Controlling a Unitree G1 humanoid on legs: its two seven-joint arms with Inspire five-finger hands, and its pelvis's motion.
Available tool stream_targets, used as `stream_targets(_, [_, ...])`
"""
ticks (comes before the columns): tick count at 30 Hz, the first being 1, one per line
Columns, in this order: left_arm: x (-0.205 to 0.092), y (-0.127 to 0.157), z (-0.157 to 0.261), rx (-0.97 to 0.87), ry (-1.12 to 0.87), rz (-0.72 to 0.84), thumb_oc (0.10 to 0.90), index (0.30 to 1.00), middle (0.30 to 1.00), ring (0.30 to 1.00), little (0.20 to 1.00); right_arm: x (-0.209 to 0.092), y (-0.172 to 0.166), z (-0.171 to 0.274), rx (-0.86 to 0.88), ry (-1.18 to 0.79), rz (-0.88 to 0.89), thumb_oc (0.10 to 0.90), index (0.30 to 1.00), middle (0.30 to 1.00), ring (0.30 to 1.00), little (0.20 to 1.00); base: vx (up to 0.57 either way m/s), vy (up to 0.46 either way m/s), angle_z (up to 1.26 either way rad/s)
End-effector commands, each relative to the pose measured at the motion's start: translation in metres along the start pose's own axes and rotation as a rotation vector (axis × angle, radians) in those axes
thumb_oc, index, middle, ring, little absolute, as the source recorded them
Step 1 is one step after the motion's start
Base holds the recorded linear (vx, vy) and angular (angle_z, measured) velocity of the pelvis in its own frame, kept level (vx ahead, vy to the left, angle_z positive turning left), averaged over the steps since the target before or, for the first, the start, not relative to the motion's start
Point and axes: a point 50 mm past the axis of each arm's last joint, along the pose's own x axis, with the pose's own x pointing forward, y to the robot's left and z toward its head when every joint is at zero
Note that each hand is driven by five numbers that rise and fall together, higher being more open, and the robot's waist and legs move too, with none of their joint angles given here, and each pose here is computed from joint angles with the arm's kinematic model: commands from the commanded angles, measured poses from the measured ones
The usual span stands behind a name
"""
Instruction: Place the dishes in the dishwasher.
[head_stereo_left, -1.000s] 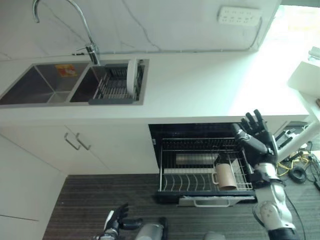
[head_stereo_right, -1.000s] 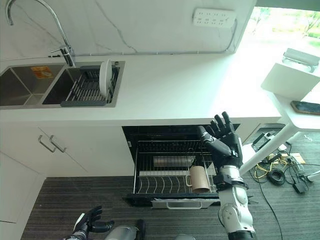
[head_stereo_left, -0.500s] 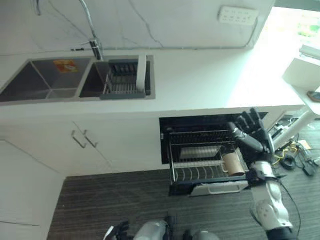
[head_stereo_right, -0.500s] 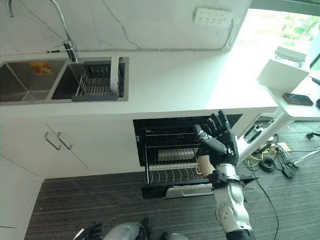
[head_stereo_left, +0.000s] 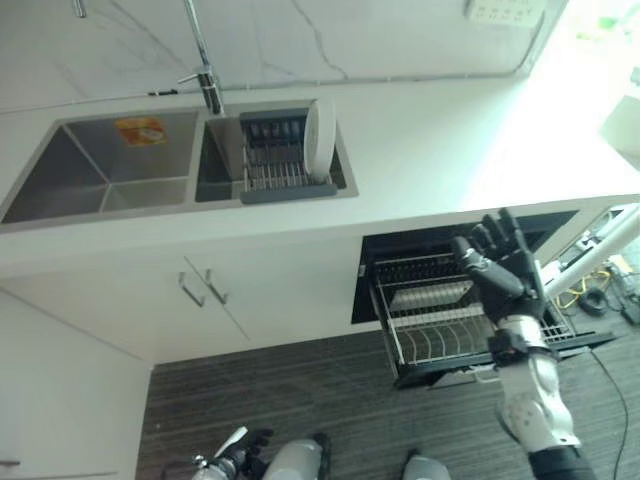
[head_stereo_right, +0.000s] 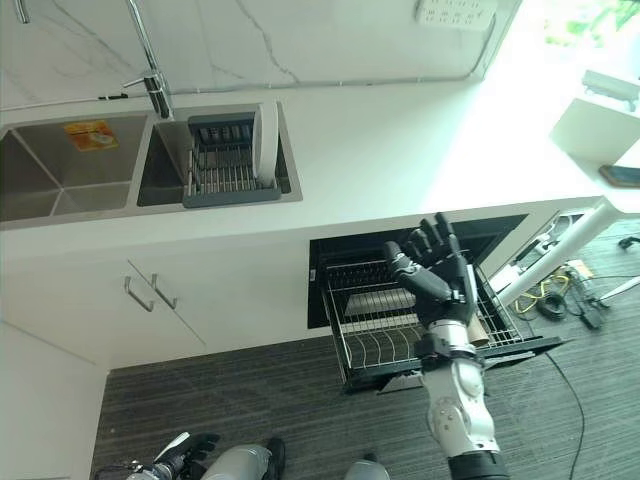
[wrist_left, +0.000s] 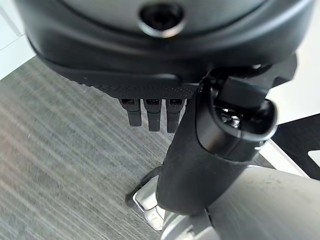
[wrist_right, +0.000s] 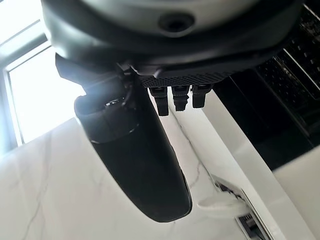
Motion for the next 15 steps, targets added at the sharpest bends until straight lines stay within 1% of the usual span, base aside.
stream_targets(1, [0.001, -0.030, 0.030, -0.043, -0.125, -0.071, 0.800, 0.900, 0.900, 0.900, 0.900, 0.019, 0.020, 0.055, -0.065, -0.282, 0.122, 0.800, 0.900, 0.900, 0.900, 0.900, 0.12, 0.082, -0.19])
stream_targets(5, [0.002, -0.023, 0.035, -0.039, -0.121, -0.035, 0.800, 0.900, 0.900, 0.900, 0.900, 0.016, 0.025, 0.054, -0.062, -0.289, 0.138, 0.800, 0.900, 0.900, 0.900, 0.900, 0.09, -0.070, -0.15])
stream_targets(8, [0.002, -0.023, 0.029, -0.001, -0.100, 0.008, 0.800, 0.900, 0.900, 0.900, 0.900, 0.019, 0.024, 0.058, -0.058, -0.292, 0.162, 0.800, 0.900, 0.900, 0.900, 0.900, 0.13, -0.141, -0.09])
stream_targets(11, [0.002, -0.025, 0.027, 0.011, -0.085, 0.017, 0.800, 0.900, 0.900, 0.900, 0.900, 0.020, 0.024, 0.060, -0.063, -0.288, 0.164, 0.800, 0.900, 0.900, 0.900, 0.900, 0.11, -0.136, 0.17])
stream_targets(13, [0.002, -0.027, 0.024, -0.022, -0.042, 0.010, 0.800, 0.900, 0.900, 0.900, 0.900, 0.023, 0.026, 0.060, -0.062, -0.272, 0.199, 0.800, 0.900, 0.900, 0.900, 0.900, 0.20, -0.209, 0.01])
stream_targets(15, [0.002, -0.027, 0.027, -0.011, -0.050, -0.019, 0.800, 0.900, 0.900, 0.900, 0.900, 0.025, 0.036, 0.062, -0.077, -0.267, 0.258, 0.800, 0.900, 0.900, 0.900, 0.900, 0.18, -0.205, -0.21])
